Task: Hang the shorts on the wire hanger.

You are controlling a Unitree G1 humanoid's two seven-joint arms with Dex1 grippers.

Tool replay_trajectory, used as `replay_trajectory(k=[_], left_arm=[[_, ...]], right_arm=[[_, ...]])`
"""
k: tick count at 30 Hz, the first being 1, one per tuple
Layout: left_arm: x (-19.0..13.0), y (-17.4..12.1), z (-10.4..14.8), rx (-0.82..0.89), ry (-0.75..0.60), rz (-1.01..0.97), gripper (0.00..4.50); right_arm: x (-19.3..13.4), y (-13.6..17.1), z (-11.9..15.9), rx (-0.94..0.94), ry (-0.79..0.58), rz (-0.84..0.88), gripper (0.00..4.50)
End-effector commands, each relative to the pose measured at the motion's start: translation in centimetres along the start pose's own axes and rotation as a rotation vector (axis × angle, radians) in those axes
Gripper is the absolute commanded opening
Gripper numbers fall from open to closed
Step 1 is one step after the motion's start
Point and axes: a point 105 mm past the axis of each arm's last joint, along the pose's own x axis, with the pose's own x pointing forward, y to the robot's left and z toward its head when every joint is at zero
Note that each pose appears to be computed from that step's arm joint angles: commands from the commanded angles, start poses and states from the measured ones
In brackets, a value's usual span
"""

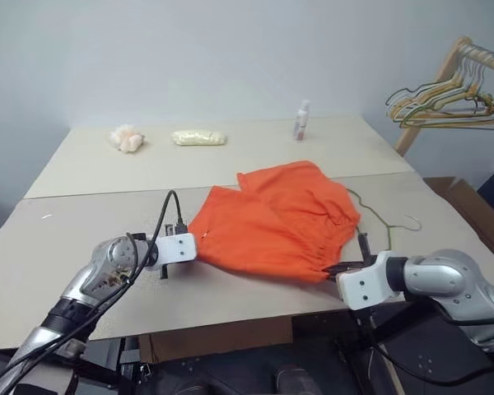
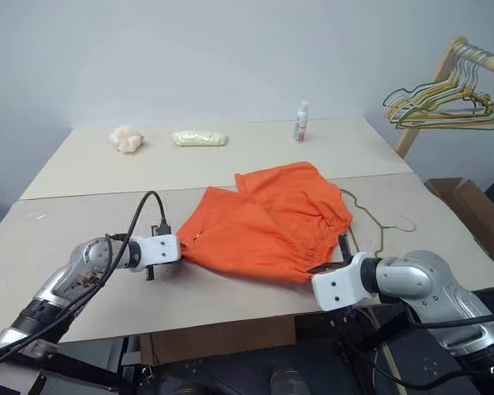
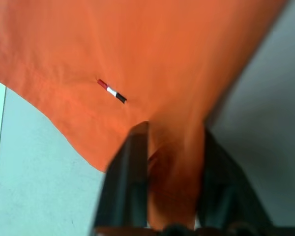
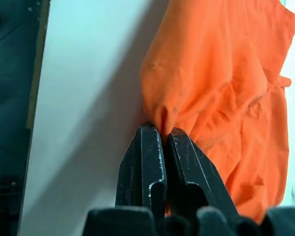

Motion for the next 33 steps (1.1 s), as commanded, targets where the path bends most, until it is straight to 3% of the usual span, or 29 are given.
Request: replay_trajectory(k=[1, 7, 13, 21, 29, 33], left_arm=[[-0.3, 1.8, -0.3, 0.011, 0.017, 0.049, 0.02], [-2.7, 1.8, 0.2, 0.1, -0.051, -0.087, 0.02], [-6.5, 1.1, -0.9, 0.187, -0.02, -0.175, 0.02], [-13.2, -4.1, -1.4, 0.177, 0.054, -0.412, 0.02], [-17.2, -9.9, 2.4, 0.092, -0.031, -0.627, 0.02], [-17.0, -10.5, 3.8, 0.022, -0.083, -0.605, 0.02]], right_arm=[[-0.9, -1.2, 0.3, -0.018, 0.001, -0.043, 0.0], [-0.3, -2.2, -0.4, -0.016, 0.0, -0.104, 0.0], [0.9, -3.4, -1.0, -0.05, -0.008, -0.181, 0.0], [1.8, -2.9, -1.1, -0.107, -0.057, -0.166, 0.0], [0.8, -1.5, -1.3, -0.139, -0.107, -0.099, 0.0], [0.0, -1.5, -1.1, -0.136, -0.148, -0.054, 0.0]])
